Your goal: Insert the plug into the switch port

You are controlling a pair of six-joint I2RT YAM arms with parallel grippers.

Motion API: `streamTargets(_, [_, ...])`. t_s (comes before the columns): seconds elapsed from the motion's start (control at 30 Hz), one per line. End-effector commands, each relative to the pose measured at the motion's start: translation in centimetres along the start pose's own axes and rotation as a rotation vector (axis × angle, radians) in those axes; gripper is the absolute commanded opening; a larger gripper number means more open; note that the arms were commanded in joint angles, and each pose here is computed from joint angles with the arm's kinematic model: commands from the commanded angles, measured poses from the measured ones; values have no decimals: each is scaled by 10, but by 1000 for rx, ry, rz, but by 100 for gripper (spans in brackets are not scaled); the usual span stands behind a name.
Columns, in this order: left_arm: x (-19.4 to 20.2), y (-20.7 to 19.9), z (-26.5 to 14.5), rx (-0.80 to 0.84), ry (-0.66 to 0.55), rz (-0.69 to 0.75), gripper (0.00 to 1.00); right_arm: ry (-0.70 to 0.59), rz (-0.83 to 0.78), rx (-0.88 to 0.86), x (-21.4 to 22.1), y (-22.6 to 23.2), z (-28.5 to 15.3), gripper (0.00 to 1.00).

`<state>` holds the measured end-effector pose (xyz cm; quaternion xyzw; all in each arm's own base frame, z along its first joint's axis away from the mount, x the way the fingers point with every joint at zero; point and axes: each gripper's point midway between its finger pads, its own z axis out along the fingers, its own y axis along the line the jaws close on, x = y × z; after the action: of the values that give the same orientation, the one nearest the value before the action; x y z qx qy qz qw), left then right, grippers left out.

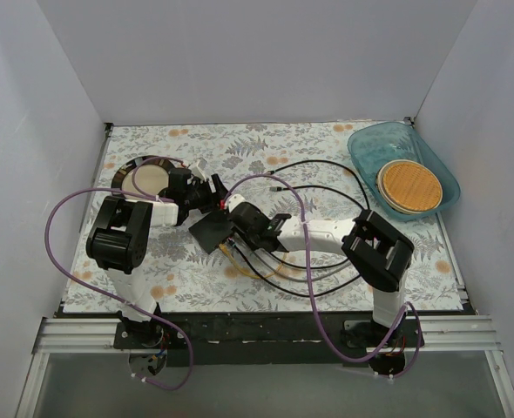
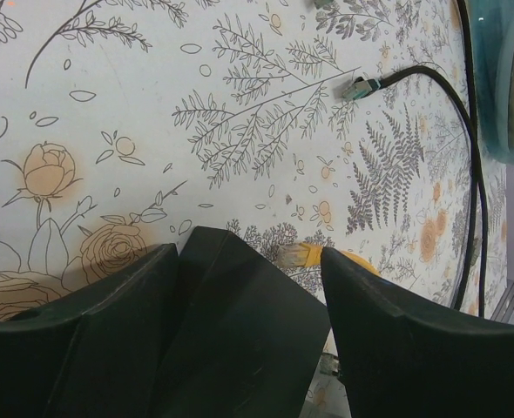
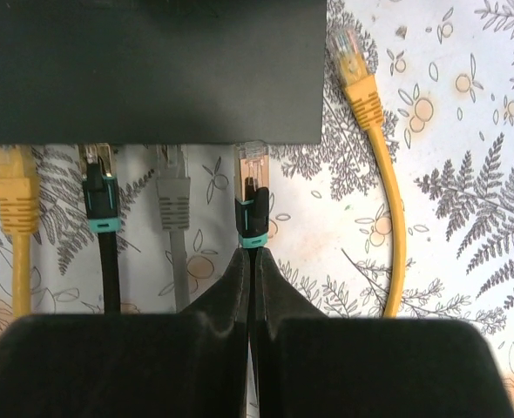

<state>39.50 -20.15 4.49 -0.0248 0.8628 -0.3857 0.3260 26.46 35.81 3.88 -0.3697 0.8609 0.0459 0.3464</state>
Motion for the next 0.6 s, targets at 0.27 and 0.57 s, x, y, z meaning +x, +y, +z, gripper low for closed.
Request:
streamTargets(0.27, [36, 18, 0, -51, 114, -56, 69, -21, 22, 3, 3, 1, -12, 1])
streamTargets(0.57, [36, 16, -1, -46, 114, -52, 69, 19, 10, -3, 9, 9, 1, 1])
